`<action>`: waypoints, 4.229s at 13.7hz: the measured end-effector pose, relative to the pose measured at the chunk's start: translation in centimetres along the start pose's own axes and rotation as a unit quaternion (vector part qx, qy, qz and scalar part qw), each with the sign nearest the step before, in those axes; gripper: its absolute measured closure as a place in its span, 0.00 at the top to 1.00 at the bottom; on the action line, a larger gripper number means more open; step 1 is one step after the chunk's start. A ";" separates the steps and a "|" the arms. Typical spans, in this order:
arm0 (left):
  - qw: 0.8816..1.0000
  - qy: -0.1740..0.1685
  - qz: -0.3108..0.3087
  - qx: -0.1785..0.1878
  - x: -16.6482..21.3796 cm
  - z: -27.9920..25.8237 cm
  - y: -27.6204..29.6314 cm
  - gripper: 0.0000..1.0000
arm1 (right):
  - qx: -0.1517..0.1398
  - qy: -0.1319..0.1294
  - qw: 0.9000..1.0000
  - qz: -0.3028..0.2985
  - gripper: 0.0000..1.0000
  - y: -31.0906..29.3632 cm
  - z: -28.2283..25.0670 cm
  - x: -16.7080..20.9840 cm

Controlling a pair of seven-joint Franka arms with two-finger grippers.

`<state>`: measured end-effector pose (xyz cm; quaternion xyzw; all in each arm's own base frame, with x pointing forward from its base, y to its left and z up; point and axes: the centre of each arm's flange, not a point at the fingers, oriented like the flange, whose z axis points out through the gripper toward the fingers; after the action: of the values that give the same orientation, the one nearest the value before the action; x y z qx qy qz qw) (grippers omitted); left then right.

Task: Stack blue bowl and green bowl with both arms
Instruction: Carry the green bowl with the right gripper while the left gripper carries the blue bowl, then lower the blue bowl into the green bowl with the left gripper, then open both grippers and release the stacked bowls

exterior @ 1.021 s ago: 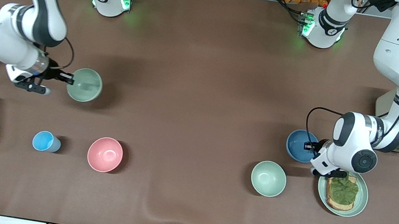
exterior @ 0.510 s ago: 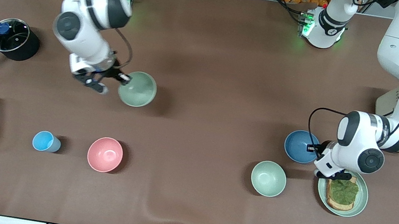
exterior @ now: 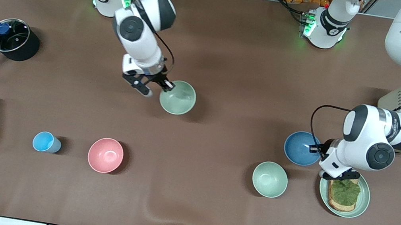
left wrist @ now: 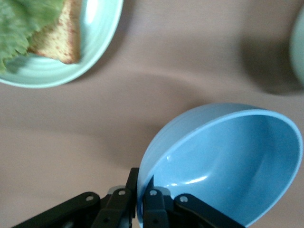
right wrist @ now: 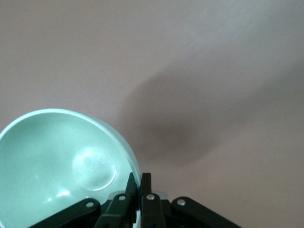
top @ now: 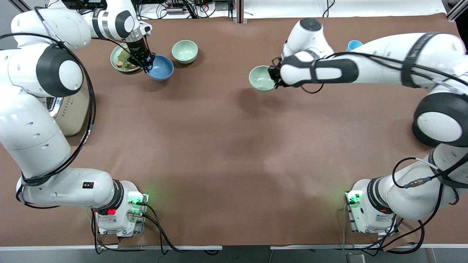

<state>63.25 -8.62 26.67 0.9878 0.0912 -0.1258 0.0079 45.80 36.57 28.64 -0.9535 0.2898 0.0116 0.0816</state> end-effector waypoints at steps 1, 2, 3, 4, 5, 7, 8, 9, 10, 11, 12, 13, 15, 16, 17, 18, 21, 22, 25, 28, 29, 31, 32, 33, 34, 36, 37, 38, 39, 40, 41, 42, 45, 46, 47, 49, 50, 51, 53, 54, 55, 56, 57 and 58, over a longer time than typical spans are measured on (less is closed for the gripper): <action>1.000 -0.002 -0.008 -0.020 -0.8 -1.1 0.7 0.07 | 0.003 0.001 1.000 0.007 0.05 -0.5 1.6 -1.2; 0.999 -0.002 -0.015 -0.040 -1.7 -2.4 1.1 0.07 | 0.004 0.002 1.000 0.012 0.05 -1.1 2.9 -2.3; 0.998 -0.001 -0.021 -0.057 -2.7 -3.6 1.2 0.07 | 0.002 0.000 1.000 0.012 0.05 -1.5 3.8 -3.2; 0.997 0.000 -0.026 -0.070 -3.9 -4.7 1.1 0.07 | 0.000 -0.001 1.000 0.012 0.05 -1.8 4.6 -3.7; 0.997 -0.001 -0.029 -0.077 -5.0 -5.3 1.1 0.07 | 0.000 -0.001 1.000 0.013 0.05 -1.9 5.0 -3.9; 0.997 -0.008 -0.022 -0.080 -6.8 -5.3 1.9 0.07 | 0.004 0.002 1.000 0.020 0.05 -2.0 5.8 -3.9; 0.997 -0.013 -0.019 -0.079 -7.5 -4.8 2.8 0.07 | 0.004 0.003 1.000 0.021 0.05 -1.9 6.2 -3.9; 0.997 -0.018 -0.019 -0.077 -8.0 -4.3 3.7 0.07 | 0.002 0.005 1.000 0.021 0.10 -1.8 6.6 -3.7; 0.997 -0.021 -0.021 -0.076 -8.4 -4.0 4.7 0.07 | 0.000 0.007 1.000 0.021 0.20 -1.7 6.9 -3.5; 0.997 -0.022 -0.025 -0.076 -8.7 -4.0 5.3 0.07 | 0.000 0.009 1.000 0.022 0.30 -1.6 7.0 -3.3; 0.996 -0.022 -0.028 -0.076 -8.9 -4.0 5.8 0.07 | -0.001 0.010 1.000 0.024 0.41 -1.5 7.0 -3.0; 0.996 -0.023 -0.030 -0.077 -9.1 -4.0 6.1 0.07 | 0.000 0.011 1.000 0.026 0.51 -1.5 6.9 -2.7; 0.996 -0.026 -0.034 -0.081 -9.4 -4.0 6.8 0.07 | -0.006 0.010 0.999 0.037 0.74 -1.7 6.4 -1.5; 0.996 -0.028 -0.035 -0.081 -9.7 -3.9 7.3 0.07 | -0.022 0.004 0.999 0.046 0.82 -1.9 5.8 -0.5; 0.996 -0.030 -0.035 -0.080 -10.0 -3.8 8.0 0.07 | -0.044 -0.007 0.997 0.057 0.92 -2.2 4.9 0.7; 0.996 -0.032 -0.036 -0.077 -10.5 -3.6 8.9 0.07 | -0.063 -0.019 0.995 0.071 1.00 -2.6 3.5 2.2; 0.994 -0.045 -0.045 -0.085 -12.5 -3.0 12.9 0.07 | -0.075 -0.070 0.985 0.138 1.00 -2.8 0.1 6.6; 0.994 -0.049 -0.045 -0.089 -13.2 -2.8 14.2 0.07 | -0.071 -0.087 0.981 0.160 1.00 -2.5 0.0 7.4; 0.993 -0.064 -0.046 -0.087 -14.7 -1.2 18.6 0.07 | -0.065 -0.146 0.961 0.226 1.00 -1.6 2.6 8.1; 0.993 -0.059 -0.053 -0.085 -16.3 2.1 23.9 0.07 | -0.056 -0.172 0.942 0.284 1.00 -0.6 7.9 8.8; 0.993 -0.054 -0.055 -0.087 -16.8 2.9 25.2 0.07 | -0.057 -0.178 0.936 0.298 1.00 -0.2 9.4 8.9; 0.993 -0.042 -0.061 -0.095 -17.5 3.4 26.9 0.07 | -0.054 -0.195 0.924 0.325 1.00 0.3 10.8 9.1; 0.992 -0.035 -0.063 -0.100 -17.8 3.4 27.5 0.07 | -0.047 -0.205 0.917 0.338 1.00 0.4 10.8 9.4; 0.992 -0.029 -0.063 -0.105 -18.1 3.4 28.1 0.07 | -0.035 -0.217 0.911 0.348 1.00 0.4 10.6 9.9; 0.992 -0.025 -0.063 -0.109 -18.5 3.5 28.7 0.07 | -0.025 -0.226 0.907 0.354 1.00 0.5 10.5 10.4; 0.990 -0.021 -0.061 -0.121 -19.2 3.7 29.8 0.07 | -0.014 -0.237 0.904 0.356 1.00 0.8 10.4 11.0; 0.990 -0.019 -0.060 -0.125 -19.4 3.8 30.2 0.07 | -0.013 -0.239 0.903 0.358 1.00 0.8 10.4 11.0; 0.990 -0.019 -0.059 -0.127 -19.5 4.0 30.6 0.07 | -0.013 -0.240 0.902 0.358 1.00 0.8 10.4 11.0; 0.990 -0.020 -0.058 -0.128 -19.5 4.2 31.0 0.07 | -0.013 -0.241 0.902 0.357 1.00 0.8 10.4 10.9; 0.990 -0.020 -0.060 -0.129 -19.5 4.5 31.5 0.07 | -0.014 -0.241 0.903 0.357 1.00 0.8 10.5 10.9; 0.989 -0.022 -0.063 -0.130 -19.4 4.8 31.9 0.07 | -0.013 -0.241 0.903 0.355 1.00 0.8 10.5 10.9; 0.989 -0.023 -0.065 -0.131 -19.2 5.1 32.3 0.07 | -0.013 -0.241 0.904 0.353 1.00 0.8 10.5 10.9; 0.989 -0.028 -0.069 -0.130 -18.7 6.0 32.8 0.07 | -0.013 -0.241 0.905 0.350 1.00 0.9 10.7 10.9; 0.989 -0.030 -0.069 -0.128 -18.6 6.4 32.9 0.07 | -0.013 -0.241 0.905 0.350 1.00 0.9 10.7 10.9; 0.989 -0.031 -0.068 -0.127 -18.7 6.7 33.1 0.07 | -0.013 -0.241 0.905 0.350 1.00 0.9 10.7 10.9; 0.989 -0.031 -0.063 -0.129 -19.0 7.0 33.9 0.07 | -0.014 -0.241 0.905 0.350 1.00 0.9 10.8 10.9; 0.989 -0.031 -0.061 -0.129 -19.1 7.1 34.1 0.07 | -0.014 -0.241 0.905 0.350 1.00 0.9 10.8 10.9; 0.989 -0.031 -0.060 -0.129 -19.2 7.1 34.3 0.07 | -0.014 -0.241 0.905 0.350 1.00 1.0 10.8 10.9; 0.989 -0.032 -0.059 -0.129 -19.2 7.3 34.4 0.07 | -0.014 -0.241 0.905 0.350 1.00 1.0 10.8 10.9; 0.990 -0.033 -0.059 -0.128 -19.2 7.5 34.5 0.07 | -0.014 -0.241 0.905 0.350 1.00 1.0 10.8 10.9; 0.990 -0.034 -0.059 -0.126 -19.3 7.8 34.5 0.07 | -0.014 -0.241 0.905 0.350 1.00 1.0 10.8 10.9; 0.990 -0.035 -0.058 -0.125 -19.4 8.0 34.6 0.07 | -0.014 -0.241 0.905 0.350 1.00 1.0 10.8 10.9; 0.990 -0.036 -0.057 -0.124 -19.5 8.1 34.7 0.07 | -0.014 -0.241 0.905 0.350 1.00 1.0 10.8 10.9; 0.990 -0.036 -0.057 -0.124 -19.5 8.1 34.7 0.11 | -0.014 -0.241 0.905 0.350 1.00 1.0 10.8 10.9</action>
<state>48.98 -46.53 23.41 0.9673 0.1617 -0.1491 0.1266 54.58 31.56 17.06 -0.7599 0.5761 0.2734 0.1262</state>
